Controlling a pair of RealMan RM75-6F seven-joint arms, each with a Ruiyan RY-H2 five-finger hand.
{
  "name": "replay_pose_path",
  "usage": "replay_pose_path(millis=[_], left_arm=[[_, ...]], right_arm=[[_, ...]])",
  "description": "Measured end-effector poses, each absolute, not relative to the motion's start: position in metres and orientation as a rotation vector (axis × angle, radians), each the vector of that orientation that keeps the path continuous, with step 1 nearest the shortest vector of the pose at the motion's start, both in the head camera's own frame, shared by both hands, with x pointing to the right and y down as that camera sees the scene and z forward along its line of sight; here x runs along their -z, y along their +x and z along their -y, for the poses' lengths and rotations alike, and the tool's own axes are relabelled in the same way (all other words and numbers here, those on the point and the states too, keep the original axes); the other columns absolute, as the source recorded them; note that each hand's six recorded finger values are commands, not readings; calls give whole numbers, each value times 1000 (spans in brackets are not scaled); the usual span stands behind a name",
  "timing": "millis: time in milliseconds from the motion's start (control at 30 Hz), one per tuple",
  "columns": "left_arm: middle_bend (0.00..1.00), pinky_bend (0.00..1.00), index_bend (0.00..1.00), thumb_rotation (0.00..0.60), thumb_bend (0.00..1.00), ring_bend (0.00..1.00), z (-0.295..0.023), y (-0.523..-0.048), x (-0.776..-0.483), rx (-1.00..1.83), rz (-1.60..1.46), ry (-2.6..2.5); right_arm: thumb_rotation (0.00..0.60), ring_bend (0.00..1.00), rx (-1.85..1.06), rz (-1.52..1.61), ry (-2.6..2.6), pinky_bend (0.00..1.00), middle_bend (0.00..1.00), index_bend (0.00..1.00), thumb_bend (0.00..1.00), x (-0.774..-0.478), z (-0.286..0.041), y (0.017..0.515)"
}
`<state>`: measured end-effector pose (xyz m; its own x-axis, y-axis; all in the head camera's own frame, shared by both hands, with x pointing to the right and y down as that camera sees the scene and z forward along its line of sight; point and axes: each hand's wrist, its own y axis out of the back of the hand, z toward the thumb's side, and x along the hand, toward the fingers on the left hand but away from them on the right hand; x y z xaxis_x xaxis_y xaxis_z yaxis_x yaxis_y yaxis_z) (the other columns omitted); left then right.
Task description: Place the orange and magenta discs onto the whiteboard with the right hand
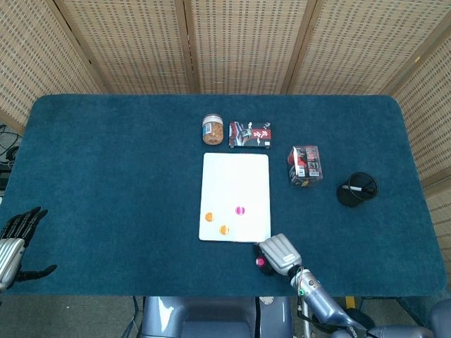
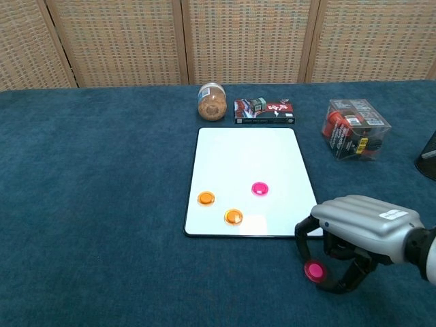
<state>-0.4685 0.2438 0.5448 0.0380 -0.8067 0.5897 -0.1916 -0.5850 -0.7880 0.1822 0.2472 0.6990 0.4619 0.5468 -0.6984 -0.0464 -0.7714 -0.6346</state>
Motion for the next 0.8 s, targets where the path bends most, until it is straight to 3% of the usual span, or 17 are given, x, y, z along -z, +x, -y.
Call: replay_pose_path(millis=[467,800], left_arm=[[0,0,0,600,0,0,-244,-468,-546,1585,-1001,-1815],[0,0,0,600,0,0,-243,-469,-547,1591,-1005,-1816]], right_arm=[[600,1000,-1314,564,-2096,1000,1000,519,325,-687,-200,177],[600,1000,-1420,641,-2019,1000,1000,519,337,-701,-160,170]])
